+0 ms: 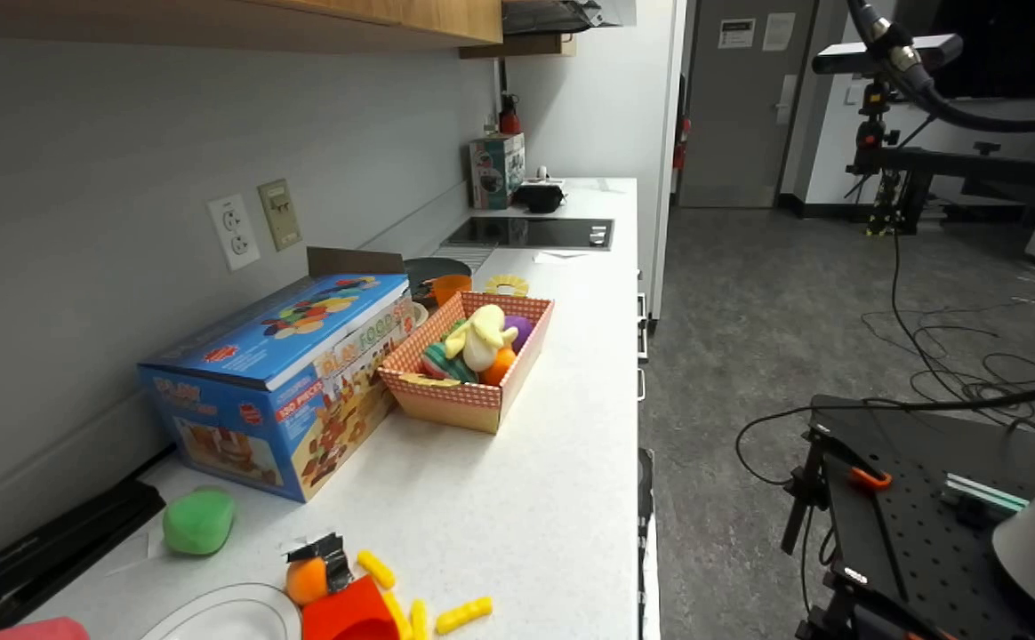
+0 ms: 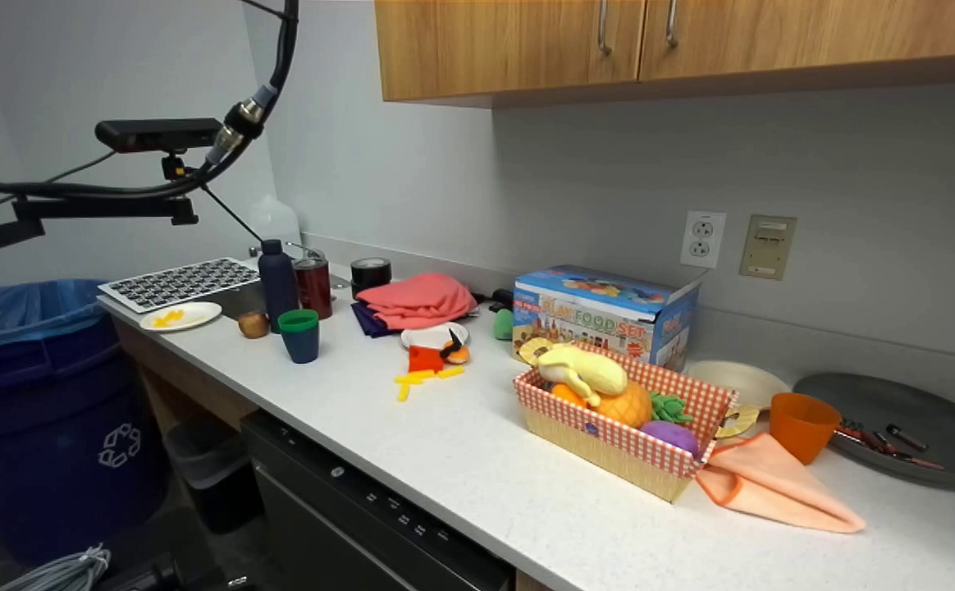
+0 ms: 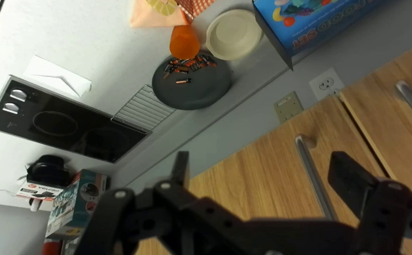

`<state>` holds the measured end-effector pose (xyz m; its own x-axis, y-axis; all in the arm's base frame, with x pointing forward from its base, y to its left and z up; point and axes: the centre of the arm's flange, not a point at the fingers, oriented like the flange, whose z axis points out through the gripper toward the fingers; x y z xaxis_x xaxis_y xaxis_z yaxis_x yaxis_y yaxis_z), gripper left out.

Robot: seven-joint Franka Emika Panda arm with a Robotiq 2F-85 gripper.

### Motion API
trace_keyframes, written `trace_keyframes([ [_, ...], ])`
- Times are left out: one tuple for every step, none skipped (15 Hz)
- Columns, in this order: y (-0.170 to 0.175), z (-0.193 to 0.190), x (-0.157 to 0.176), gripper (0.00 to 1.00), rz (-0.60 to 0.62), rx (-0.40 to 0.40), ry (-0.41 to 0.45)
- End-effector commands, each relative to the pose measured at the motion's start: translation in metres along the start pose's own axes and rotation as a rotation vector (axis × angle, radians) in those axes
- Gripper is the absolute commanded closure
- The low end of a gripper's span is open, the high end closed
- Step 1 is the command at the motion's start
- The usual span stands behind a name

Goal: Close the left door of the open upper cabinet then open the right door

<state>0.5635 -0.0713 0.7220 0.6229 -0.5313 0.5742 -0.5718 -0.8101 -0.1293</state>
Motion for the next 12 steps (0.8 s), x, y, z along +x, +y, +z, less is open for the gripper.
trace_keyframes([
  [-0.015, 0.011, 0.01, 0.0, 0.028, -0.006, 0.072],
  [-0.018, 0.017, 0.011, 0.0, 0.031, -0.007, 0.078],
  [-0.021, 0.023, 0.012, 0.0, 0.031, -0.003, 0.087],
  [-0.024, 0.027, 0.014, 0.0, 0.037, -0.003, 0.095],
  [-0.027, 0.03, 0.016, 0.0, 0.044, -0.003, 0.108],
  [-0.029, 0.031, 0.018, 0.0, 0.047, -0.003, 0.118],
  [-0.03, 0.029, 0.02, 0.0, 0.05, -0.005, 0.132],
  [-0.03, 0.029, 0.022, 0.0, 0.052, -0.012, 0.145],
  [-0.029, 0.026, 0.024, 0.0, 0.056, -0.024, 0.158],
  [-0.027, 0.023, 0.026, 0.0, 0.065, -0.042, 0.166],
  [-0.025, 0.018, 0.026, 0.0, 0.071, -0.06, 0.168],
  [-0.02, 0.014, 0.029, 0.0, 0.083, -0.078, 0.174],
])
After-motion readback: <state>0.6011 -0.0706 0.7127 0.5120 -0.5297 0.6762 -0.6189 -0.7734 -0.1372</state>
